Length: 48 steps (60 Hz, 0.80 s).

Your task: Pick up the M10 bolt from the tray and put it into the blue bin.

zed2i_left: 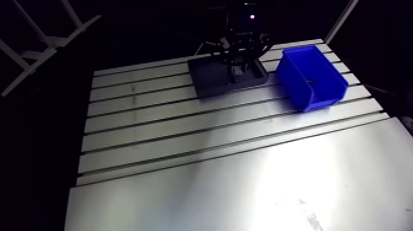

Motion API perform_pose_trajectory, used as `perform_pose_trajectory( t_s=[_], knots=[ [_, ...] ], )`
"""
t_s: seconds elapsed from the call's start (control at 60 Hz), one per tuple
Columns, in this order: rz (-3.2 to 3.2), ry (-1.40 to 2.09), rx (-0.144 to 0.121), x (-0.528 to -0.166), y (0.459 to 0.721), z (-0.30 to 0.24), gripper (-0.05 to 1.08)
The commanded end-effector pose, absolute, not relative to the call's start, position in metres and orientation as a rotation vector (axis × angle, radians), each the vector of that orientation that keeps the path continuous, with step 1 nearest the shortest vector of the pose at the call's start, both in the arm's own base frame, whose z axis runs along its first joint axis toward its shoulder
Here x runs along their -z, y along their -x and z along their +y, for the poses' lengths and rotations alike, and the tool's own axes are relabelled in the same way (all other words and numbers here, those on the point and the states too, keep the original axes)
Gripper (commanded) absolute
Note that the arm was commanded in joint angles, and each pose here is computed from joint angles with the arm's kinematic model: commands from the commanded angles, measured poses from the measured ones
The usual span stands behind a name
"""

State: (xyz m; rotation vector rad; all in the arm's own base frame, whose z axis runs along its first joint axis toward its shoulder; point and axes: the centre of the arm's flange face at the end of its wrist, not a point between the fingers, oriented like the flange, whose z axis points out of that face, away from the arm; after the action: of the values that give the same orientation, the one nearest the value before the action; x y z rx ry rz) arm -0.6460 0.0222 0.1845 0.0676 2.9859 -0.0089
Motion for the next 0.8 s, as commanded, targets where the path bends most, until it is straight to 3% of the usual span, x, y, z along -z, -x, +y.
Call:
perform_pose_trajectory(
  t_s=[0.017,0.8],
  knots=[
    [2.985,-0.069,0.012,-0.1807,0.6462,0.0211,0.55],
    [2.974,-0.069,0.015,-0.1739,0.6456,0.0199,0.57]
  ],
)
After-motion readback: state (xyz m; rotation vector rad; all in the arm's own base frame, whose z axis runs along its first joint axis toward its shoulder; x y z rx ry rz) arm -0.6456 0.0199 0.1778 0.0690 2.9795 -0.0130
